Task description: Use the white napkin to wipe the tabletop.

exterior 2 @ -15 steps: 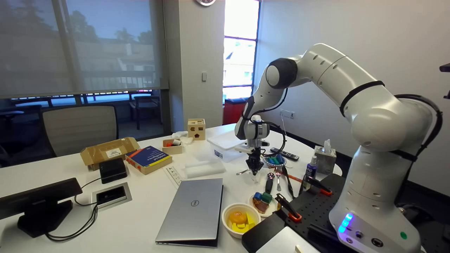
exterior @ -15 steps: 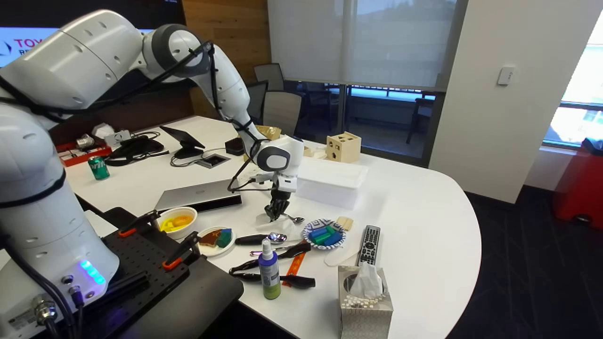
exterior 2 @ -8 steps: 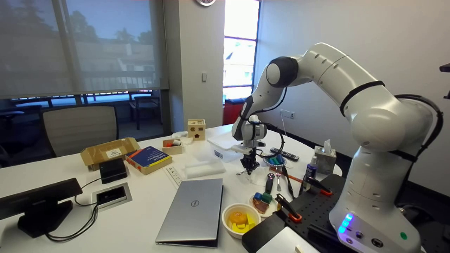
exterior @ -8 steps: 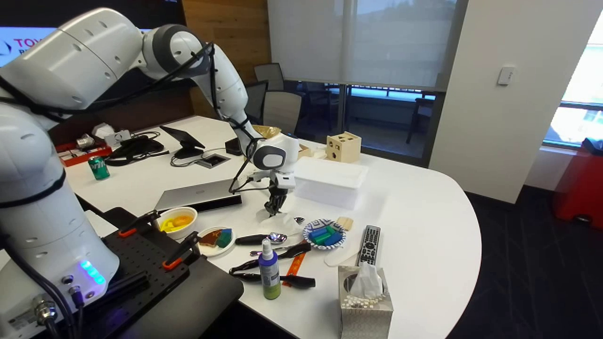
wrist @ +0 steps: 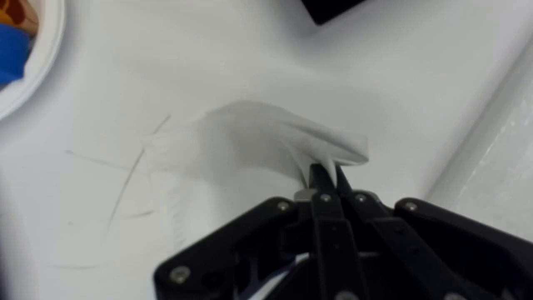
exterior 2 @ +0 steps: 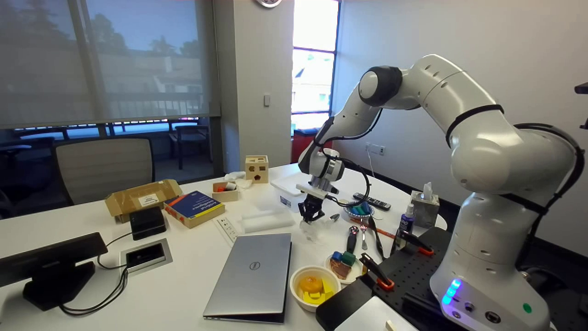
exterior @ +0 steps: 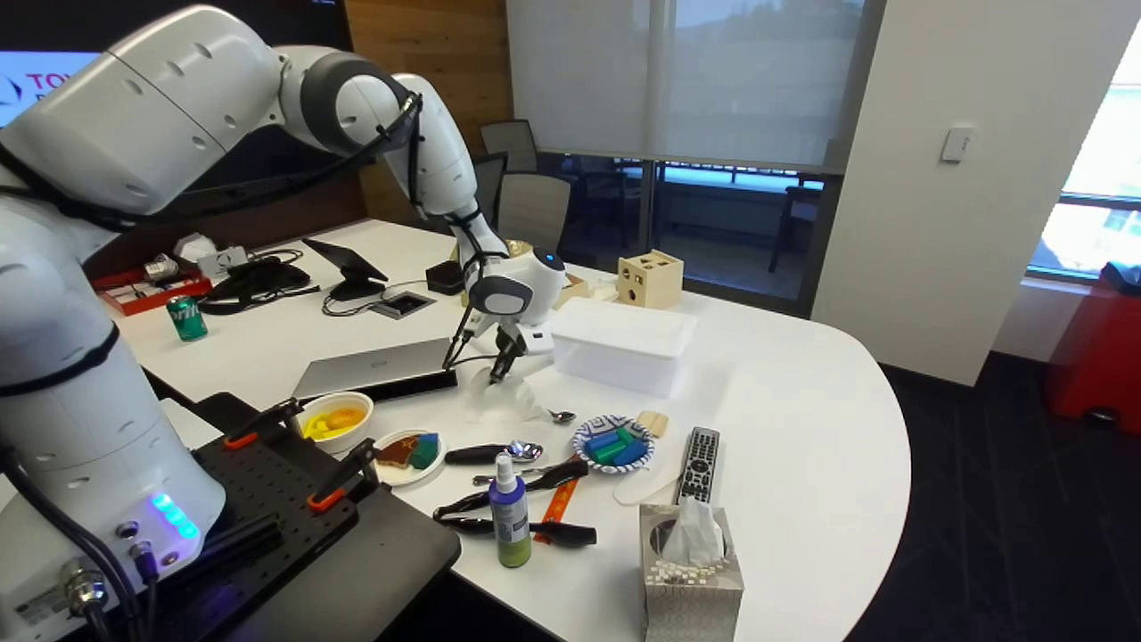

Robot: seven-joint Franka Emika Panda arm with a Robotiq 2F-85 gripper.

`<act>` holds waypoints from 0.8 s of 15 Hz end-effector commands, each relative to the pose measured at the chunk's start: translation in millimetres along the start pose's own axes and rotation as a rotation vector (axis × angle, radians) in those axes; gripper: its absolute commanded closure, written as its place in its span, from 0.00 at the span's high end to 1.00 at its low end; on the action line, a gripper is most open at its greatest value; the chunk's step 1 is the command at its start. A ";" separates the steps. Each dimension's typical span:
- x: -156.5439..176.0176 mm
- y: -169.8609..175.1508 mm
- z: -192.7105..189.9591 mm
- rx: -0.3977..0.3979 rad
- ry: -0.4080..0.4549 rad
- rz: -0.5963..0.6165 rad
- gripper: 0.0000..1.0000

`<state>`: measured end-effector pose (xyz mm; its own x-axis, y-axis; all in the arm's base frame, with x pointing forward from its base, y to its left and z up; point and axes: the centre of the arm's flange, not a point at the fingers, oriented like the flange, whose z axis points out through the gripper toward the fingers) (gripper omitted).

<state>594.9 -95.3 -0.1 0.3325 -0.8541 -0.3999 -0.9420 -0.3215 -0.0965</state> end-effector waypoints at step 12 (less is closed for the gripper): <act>29.7 76.5 -5.6 -0.132 -0.076 0.228 0.00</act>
<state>540.5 -143.3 -23.3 0.1678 -0.8260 -0.5382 -0.9661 -0.2464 0.0769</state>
